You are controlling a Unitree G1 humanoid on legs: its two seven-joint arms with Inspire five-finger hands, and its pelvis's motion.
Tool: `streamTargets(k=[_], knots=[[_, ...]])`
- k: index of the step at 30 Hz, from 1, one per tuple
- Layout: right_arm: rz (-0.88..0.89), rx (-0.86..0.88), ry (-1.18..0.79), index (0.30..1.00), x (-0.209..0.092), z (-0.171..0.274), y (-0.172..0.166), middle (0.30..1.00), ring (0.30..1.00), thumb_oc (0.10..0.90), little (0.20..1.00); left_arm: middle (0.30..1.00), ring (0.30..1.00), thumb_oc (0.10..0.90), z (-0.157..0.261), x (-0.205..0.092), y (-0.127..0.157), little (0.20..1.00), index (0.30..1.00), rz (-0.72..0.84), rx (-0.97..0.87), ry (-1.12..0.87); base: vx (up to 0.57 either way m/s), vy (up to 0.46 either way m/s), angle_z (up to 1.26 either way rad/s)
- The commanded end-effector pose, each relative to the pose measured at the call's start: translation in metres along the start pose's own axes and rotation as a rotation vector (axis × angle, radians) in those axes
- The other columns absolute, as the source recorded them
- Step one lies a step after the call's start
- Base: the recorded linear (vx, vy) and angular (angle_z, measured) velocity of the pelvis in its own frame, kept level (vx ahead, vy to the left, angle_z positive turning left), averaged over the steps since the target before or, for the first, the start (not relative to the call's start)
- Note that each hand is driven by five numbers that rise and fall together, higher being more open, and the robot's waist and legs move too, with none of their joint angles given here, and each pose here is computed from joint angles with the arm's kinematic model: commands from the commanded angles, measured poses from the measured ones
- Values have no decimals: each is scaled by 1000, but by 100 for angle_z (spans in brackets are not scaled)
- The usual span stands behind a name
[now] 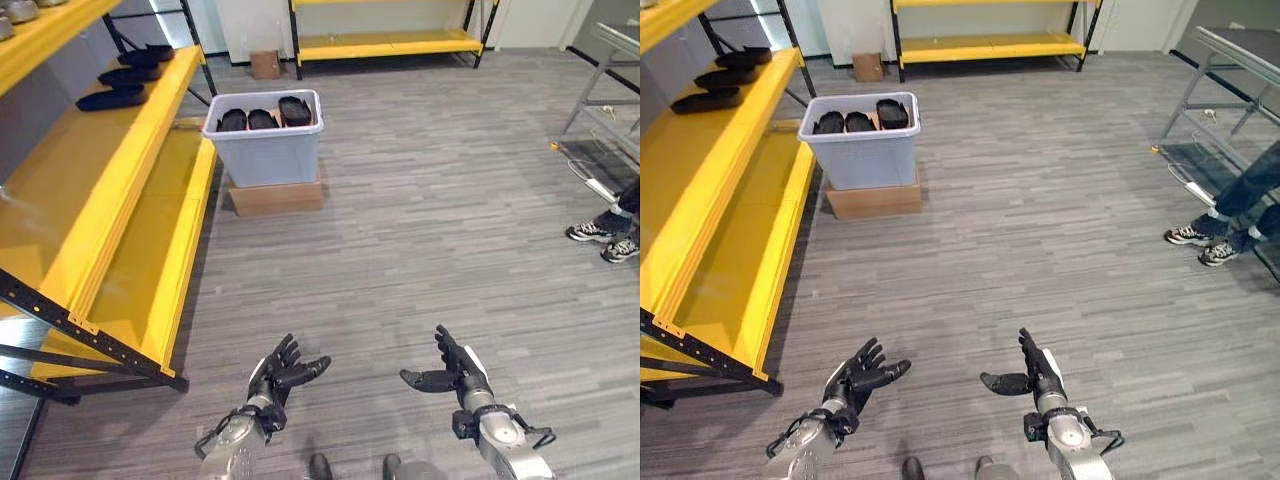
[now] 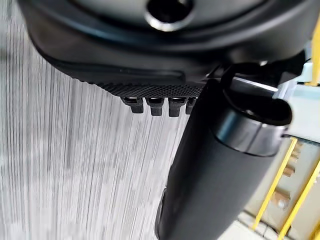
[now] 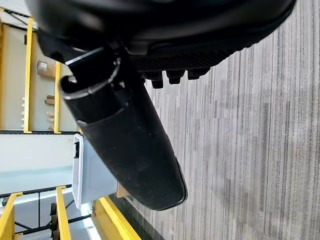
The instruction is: Move parts from the plastic box to the shelf.
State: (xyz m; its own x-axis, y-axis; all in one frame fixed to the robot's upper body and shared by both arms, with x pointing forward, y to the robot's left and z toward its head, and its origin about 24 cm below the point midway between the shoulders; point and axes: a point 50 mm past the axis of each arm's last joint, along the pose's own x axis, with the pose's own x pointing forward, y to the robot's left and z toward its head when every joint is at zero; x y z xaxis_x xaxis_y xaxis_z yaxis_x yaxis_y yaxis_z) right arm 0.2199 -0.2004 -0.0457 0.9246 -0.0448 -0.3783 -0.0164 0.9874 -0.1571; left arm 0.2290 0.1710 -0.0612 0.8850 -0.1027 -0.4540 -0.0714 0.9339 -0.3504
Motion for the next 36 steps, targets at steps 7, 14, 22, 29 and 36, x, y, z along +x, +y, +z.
streamTargets(k=[7, 14, 22, 29, 36], knots=[[-135, 6, -296, 1000, 4, 49, -11, 1000, 1000, 900, 1000, 1000, 1000, 900, 32, 4, -17, 1000, 1000, -177, 8, -64, 293, -160, 13], [-157, -112, -352, 1000, -7, 45, -19, 1000, 1000, 900, 1000, 1000, 1000, 900, 6, -6, -38, 1000, 1000, -258, 16, -40, 424, -172, 26], [-100, -268, -411, 1000, -5, 58, -16, 1000, 1000, 900, 1000, 1000, 1000, 900, 0, -11, -36, 1000, 1000, -245, -29, -43, 404, -335, 30], [-102, -294, -396, 1000, -5, 58, -24, 1000, 1000, 900, 1000, 1000, 1000, 900, 6, -4, -41, 1000, 1000, -230, -86, -57, 237, -308, 2], [-99, -274, -417, 1000, -3, 63, -27, 1000, 1000, 900, 1000, 1000, 1000, 900, 5, -8, -34, 1000, 1000, -225, -95, -47, 214, -73, -6]])
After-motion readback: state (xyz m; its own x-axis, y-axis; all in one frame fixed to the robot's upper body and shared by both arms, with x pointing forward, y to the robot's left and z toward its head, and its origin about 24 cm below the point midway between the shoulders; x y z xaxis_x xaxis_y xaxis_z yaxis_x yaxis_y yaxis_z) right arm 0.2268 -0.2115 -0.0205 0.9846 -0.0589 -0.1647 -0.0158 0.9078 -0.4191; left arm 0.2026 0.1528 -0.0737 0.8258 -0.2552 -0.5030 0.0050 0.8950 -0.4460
